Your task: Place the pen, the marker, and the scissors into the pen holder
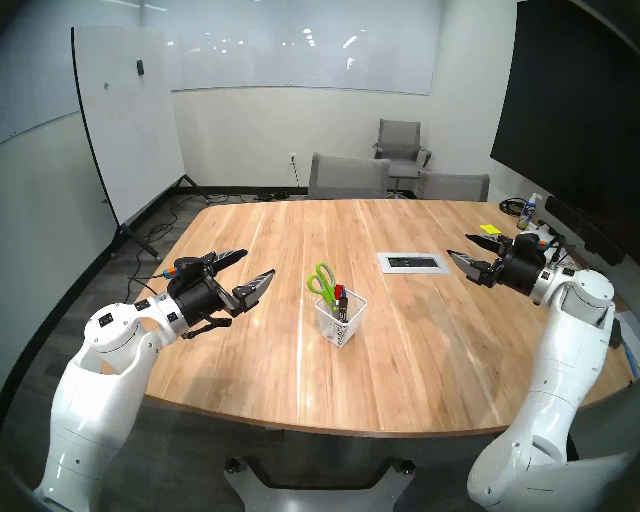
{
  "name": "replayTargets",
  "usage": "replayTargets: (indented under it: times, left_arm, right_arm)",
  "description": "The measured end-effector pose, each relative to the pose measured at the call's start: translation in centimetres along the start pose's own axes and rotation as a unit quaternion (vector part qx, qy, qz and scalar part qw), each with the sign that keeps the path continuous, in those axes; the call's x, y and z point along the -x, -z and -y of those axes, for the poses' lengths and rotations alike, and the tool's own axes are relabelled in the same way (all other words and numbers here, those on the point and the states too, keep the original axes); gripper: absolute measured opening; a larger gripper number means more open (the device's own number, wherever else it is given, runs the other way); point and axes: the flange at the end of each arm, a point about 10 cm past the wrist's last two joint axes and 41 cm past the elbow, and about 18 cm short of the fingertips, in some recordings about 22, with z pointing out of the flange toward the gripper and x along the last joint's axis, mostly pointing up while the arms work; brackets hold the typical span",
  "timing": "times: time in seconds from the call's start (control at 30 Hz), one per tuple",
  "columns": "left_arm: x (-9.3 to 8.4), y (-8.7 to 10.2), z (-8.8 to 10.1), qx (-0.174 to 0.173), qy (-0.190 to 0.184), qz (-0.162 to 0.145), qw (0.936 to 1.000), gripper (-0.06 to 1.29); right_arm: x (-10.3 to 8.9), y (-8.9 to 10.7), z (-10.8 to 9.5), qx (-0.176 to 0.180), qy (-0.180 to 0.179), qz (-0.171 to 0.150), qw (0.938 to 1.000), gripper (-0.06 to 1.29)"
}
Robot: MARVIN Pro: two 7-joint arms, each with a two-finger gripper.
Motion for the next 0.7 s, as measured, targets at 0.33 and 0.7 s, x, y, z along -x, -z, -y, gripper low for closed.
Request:
replayTargets:
  times: [0.33,0.7]
  left_arm:
    - [0.38,0.26,-0.29,-0.005,0.003,0.000,1.0000,1.27]
    - [0.27,0.22,-0.35,-0.002,0.003,-0.003,1.0000,1.27]
  right_arm:
    - [0.00,0.00,0.00,0.000,0.000,0.000,1.0000,1.22]
    - [0.00,0.00,0.00,0.000,0.000,0.000,1.0000,1.22]
